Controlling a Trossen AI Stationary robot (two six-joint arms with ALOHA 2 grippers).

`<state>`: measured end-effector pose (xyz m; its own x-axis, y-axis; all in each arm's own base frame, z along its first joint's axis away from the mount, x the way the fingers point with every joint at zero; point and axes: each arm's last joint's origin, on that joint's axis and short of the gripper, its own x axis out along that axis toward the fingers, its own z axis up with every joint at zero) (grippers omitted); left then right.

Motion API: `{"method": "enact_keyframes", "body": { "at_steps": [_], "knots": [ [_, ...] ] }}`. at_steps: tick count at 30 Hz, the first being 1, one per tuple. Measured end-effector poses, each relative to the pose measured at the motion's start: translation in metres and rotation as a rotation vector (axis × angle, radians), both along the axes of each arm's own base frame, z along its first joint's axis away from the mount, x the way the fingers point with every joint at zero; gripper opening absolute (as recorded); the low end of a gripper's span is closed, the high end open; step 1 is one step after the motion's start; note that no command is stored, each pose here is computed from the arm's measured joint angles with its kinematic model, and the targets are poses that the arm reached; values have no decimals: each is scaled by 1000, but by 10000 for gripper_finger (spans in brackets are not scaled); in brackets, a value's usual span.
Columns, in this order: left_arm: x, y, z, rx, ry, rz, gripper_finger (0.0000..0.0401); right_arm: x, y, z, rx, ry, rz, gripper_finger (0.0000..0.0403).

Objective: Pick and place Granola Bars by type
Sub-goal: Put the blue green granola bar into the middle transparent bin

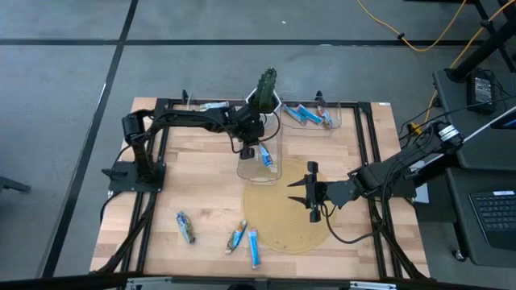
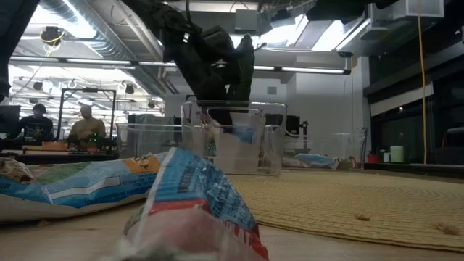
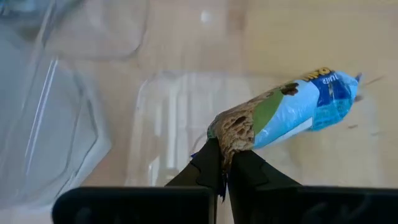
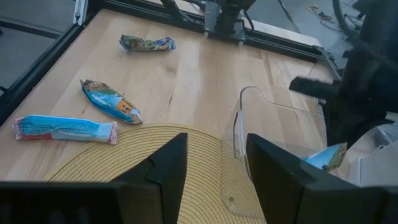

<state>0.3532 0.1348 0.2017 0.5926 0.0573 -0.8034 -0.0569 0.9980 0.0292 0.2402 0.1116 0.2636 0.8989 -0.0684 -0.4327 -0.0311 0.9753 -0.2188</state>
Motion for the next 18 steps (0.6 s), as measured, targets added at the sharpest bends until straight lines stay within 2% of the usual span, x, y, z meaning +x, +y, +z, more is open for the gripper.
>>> {"method": "enact_keyframes", "body": {
  "at_steps": [8,18],
  "knots": [
    [0,11,-16,17,47,35,6,0,0,0,0,0,0,168],
    [-4,22,-16,9,47,76,5,0,0,0,0,1,0,168]
  ]
}}
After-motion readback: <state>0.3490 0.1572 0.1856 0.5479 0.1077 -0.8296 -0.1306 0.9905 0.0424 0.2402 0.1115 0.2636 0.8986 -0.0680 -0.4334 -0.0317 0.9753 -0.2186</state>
